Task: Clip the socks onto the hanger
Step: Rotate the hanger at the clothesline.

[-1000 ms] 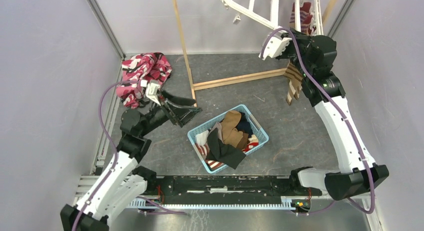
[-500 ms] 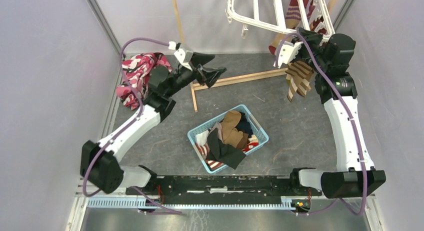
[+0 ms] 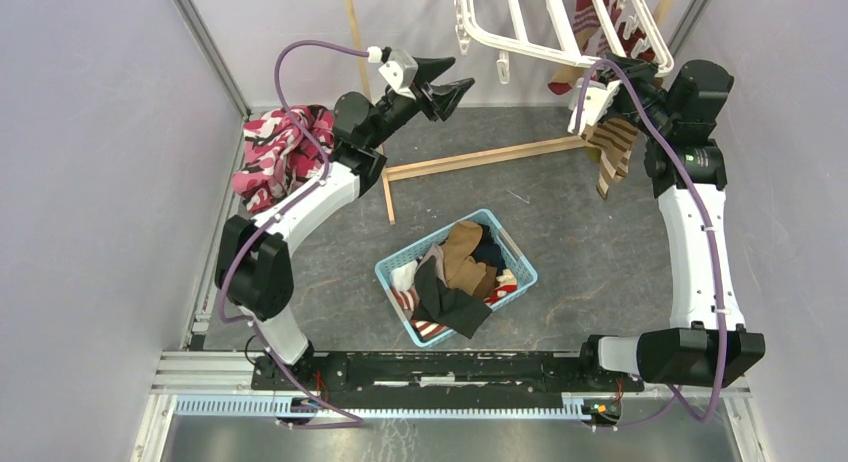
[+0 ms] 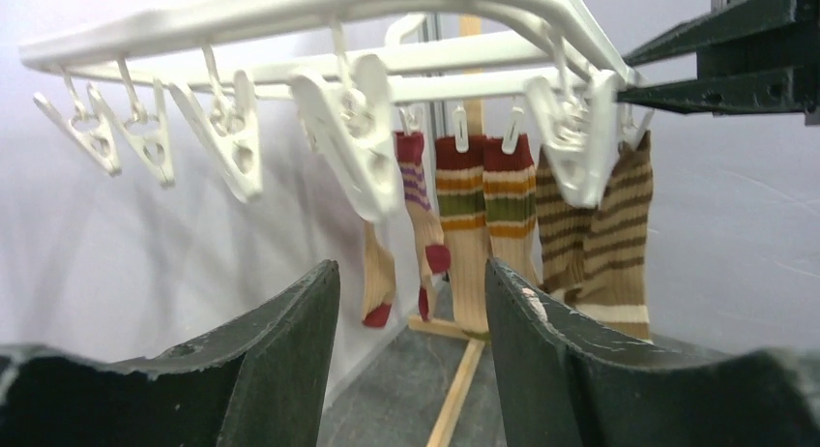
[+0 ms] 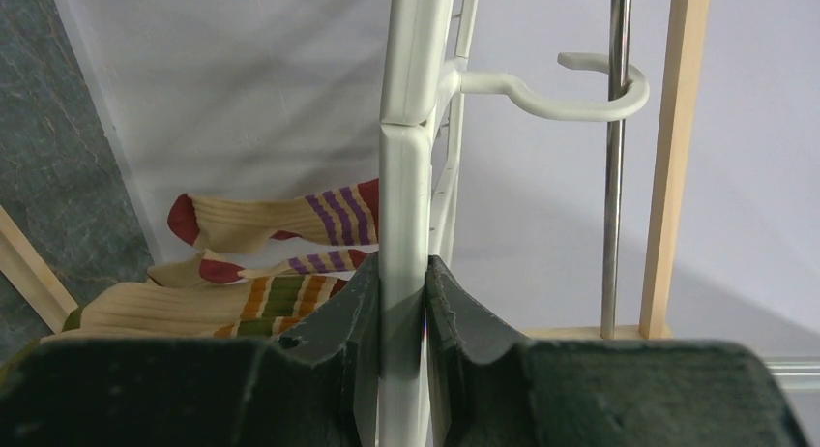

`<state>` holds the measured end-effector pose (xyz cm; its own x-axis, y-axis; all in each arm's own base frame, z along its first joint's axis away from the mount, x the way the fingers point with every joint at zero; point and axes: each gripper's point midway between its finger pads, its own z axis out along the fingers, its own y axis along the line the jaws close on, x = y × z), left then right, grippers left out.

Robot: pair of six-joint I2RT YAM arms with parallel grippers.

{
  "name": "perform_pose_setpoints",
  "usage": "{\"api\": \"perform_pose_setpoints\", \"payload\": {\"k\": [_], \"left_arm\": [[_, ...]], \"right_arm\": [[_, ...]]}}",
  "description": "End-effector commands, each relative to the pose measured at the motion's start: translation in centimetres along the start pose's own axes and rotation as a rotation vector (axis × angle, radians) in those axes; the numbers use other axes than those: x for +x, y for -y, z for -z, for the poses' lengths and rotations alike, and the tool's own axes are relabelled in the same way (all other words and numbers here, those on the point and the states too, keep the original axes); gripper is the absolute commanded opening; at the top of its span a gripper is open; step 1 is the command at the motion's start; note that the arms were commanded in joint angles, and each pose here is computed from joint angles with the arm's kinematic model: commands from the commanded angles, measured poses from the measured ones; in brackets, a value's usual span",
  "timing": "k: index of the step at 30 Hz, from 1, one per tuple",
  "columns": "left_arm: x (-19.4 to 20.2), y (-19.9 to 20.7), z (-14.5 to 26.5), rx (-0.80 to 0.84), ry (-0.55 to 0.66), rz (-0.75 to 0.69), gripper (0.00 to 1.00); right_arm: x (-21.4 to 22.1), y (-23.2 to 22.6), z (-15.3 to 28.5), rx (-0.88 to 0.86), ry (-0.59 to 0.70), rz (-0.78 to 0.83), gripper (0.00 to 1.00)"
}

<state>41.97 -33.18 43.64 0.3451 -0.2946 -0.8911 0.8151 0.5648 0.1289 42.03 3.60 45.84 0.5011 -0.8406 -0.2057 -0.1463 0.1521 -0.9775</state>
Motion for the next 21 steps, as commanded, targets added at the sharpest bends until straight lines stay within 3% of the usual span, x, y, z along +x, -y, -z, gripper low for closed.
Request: {"api": "perform_pose_setpoints", "payload": {"k": [1, 8, 21], "left_arm": [[-4.9, -0.3, -2.2, 0.025, 0.146, -0.081, 0.63], [-4.7, -0.9, -3.5, 0.025, 0.16, -0.063, 0.62], [-5.2, -0.1, -5.2, 0.088, 0.183, -0.008, 0.51]], "right_arm": [[-0.7, 0.3, 0.1, -0.013, 0.05, -0.02, 0.2], [-0.8, 0.6, 0.3, -0.01, 0.062, -0.02, 0.2], [-0.5, 0.7, 0.3, -0.01, 0.071, -0.033, 0.19]]}}
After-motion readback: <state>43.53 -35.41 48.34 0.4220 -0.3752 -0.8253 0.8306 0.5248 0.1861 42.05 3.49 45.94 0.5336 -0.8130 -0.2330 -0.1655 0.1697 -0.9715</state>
